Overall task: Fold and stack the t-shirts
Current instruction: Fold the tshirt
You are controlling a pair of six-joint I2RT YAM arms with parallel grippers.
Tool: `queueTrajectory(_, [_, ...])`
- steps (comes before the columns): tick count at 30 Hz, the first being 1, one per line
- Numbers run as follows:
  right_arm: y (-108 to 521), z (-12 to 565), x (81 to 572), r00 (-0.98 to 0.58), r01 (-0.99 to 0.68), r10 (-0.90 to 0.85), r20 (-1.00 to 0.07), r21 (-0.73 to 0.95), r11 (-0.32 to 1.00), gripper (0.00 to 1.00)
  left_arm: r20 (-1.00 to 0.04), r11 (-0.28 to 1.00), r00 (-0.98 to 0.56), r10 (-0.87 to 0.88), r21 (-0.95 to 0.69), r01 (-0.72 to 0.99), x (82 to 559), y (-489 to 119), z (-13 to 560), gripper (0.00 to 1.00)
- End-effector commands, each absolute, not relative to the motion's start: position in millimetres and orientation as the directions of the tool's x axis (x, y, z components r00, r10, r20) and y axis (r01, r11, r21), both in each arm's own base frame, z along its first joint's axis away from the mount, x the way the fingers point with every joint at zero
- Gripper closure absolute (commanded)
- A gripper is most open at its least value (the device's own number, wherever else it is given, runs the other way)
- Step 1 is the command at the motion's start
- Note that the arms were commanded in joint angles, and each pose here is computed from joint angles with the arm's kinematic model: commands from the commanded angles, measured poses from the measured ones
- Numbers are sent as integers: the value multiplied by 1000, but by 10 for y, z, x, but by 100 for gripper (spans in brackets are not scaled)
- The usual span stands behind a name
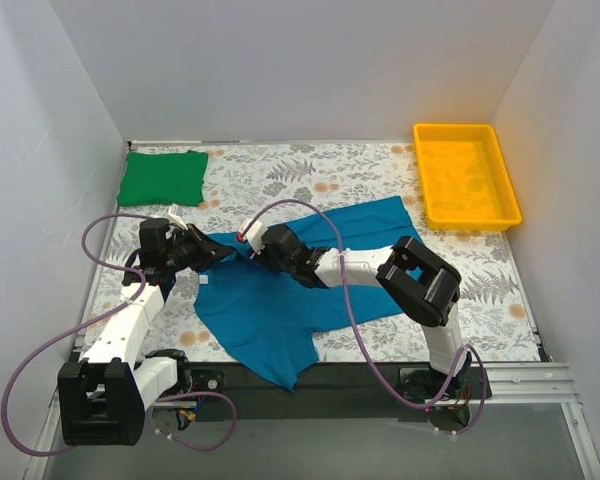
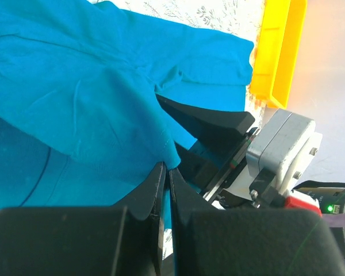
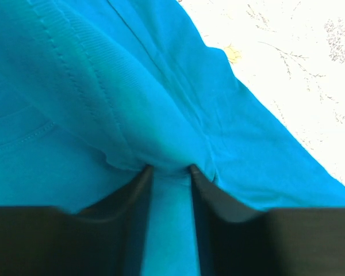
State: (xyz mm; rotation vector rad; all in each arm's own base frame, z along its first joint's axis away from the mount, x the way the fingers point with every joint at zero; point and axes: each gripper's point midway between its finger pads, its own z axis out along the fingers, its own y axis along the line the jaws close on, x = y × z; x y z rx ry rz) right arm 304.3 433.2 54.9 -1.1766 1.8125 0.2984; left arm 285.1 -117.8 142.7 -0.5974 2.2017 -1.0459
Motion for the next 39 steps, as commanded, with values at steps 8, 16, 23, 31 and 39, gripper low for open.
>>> queueTrajectory(8, [4391,888,3154,-87,-796,-537,-839,-266,544,92,-350,580,-707,-615,-808,-104,2857,-1198,1484,100])
queueTrajectory(16, [4278,1079,3213,-31,-835,-541,-841,-275,476,99,-346,584,-712,-611,-804,-111,2865,-1198,1436,100])
queueTrajectory(23, [4299,1075,3169,-2,-882,-553,-833,-259,394,99,-349,589,-712,-609,-801,-111,2868,-1189,1426,100])
queueTrajectory(31, [4245,1123,3235,6,-916,-552,-834,-226,331,99,-337,614,-733,-591,-778,-136,2798,-1172,1199,100])
queueTrajectory(39, [4212,1085,3196,14,-961,-548,-836,-162,223,99,-288,626,-768,-573,-758,-183,2710,-1171,911,100])
